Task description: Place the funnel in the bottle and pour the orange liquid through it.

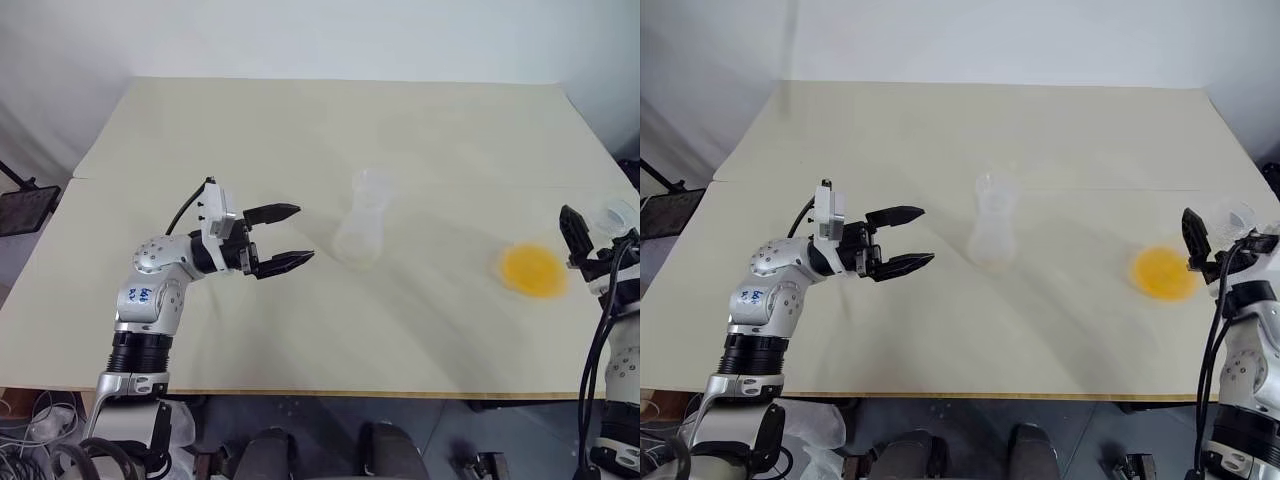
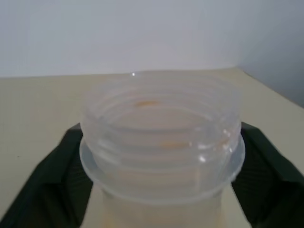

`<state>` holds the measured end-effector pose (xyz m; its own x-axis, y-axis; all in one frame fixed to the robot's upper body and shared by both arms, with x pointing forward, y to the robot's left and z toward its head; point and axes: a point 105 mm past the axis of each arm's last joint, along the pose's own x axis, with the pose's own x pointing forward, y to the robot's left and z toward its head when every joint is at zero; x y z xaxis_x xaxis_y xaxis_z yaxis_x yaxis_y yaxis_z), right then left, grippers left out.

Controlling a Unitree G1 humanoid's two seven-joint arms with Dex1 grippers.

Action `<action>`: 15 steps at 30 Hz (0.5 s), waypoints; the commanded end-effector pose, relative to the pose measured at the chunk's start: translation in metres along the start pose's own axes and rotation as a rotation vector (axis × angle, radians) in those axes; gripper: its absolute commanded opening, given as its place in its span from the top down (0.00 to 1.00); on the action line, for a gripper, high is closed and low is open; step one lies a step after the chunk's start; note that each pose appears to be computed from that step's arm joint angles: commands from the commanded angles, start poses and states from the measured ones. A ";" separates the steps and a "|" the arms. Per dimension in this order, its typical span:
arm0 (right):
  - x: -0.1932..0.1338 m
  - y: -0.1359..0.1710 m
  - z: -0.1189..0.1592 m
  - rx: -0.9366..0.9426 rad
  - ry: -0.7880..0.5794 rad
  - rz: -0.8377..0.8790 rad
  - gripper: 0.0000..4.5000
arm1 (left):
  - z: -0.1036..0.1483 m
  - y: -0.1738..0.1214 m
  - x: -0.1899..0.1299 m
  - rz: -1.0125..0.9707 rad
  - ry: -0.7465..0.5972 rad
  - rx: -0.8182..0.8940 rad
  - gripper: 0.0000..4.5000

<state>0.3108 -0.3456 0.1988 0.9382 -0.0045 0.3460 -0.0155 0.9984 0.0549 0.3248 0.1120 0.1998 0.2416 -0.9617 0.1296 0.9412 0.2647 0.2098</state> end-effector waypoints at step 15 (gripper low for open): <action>0.027 0.046 0.044 -0.056 -0.134 0.160 0.45 | 0.008 0.001 -0.001 0.014 -0.027 0.042 0.00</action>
<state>0.3263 -0.3134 0.2218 0.9144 0.1049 0.3909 -0.1129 0.9936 -0.0027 0.3255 0.1124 0.2010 0.2495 -0.9587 0.1364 0.9355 0.2750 0.2218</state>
